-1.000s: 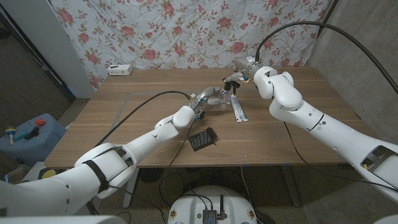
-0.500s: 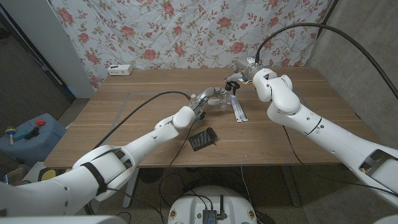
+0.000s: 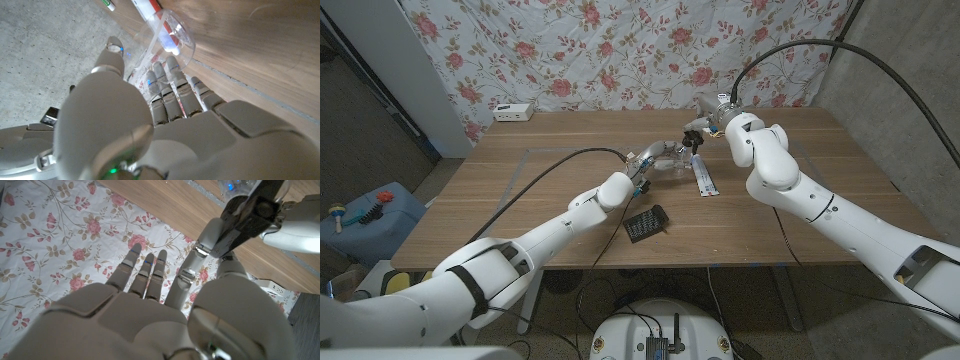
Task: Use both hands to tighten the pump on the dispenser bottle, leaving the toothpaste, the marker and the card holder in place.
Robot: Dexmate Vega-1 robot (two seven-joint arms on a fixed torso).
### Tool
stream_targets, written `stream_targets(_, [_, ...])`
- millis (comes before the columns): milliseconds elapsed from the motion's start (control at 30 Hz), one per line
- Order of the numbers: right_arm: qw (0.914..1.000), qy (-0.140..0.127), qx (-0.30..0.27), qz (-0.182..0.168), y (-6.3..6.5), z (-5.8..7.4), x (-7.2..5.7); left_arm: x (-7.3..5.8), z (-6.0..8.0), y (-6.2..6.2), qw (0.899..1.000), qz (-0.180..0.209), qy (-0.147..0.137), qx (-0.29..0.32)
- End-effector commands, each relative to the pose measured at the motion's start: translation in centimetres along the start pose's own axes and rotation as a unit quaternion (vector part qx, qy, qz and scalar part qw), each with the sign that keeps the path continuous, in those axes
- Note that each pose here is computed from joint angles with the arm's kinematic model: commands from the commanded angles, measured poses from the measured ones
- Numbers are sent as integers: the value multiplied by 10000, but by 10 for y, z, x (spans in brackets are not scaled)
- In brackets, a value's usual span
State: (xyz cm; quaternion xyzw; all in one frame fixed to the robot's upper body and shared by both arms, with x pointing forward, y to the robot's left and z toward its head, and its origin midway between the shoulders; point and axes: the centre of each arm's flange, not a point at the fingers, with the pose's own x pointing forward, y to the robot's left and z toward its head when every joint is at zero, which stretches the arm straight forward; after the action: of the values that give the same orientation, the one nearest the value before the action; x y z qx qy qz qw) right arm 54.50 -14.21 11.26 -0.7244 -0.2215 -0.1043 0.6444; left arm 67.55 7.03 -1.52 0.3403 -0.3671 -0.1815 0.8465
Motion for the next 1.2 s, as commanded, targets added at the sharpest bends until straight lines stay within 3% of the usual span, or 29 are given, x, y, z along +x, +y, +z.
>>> stream_targets(33, [9999, 22, 103, -84, -1, 3, -3, -4, -1, -1, 10000, 18, 14, -19])
stream_targets(933, [9999, 44, 52, 87, -13, 0, -12, -5, -4, -2, 10000, 43, -4, -66])
stream_targets(1200, [9999, -69, -26, -93, -21, -4, -19, -5, -3, -1, 10000, 35, -11, -62])
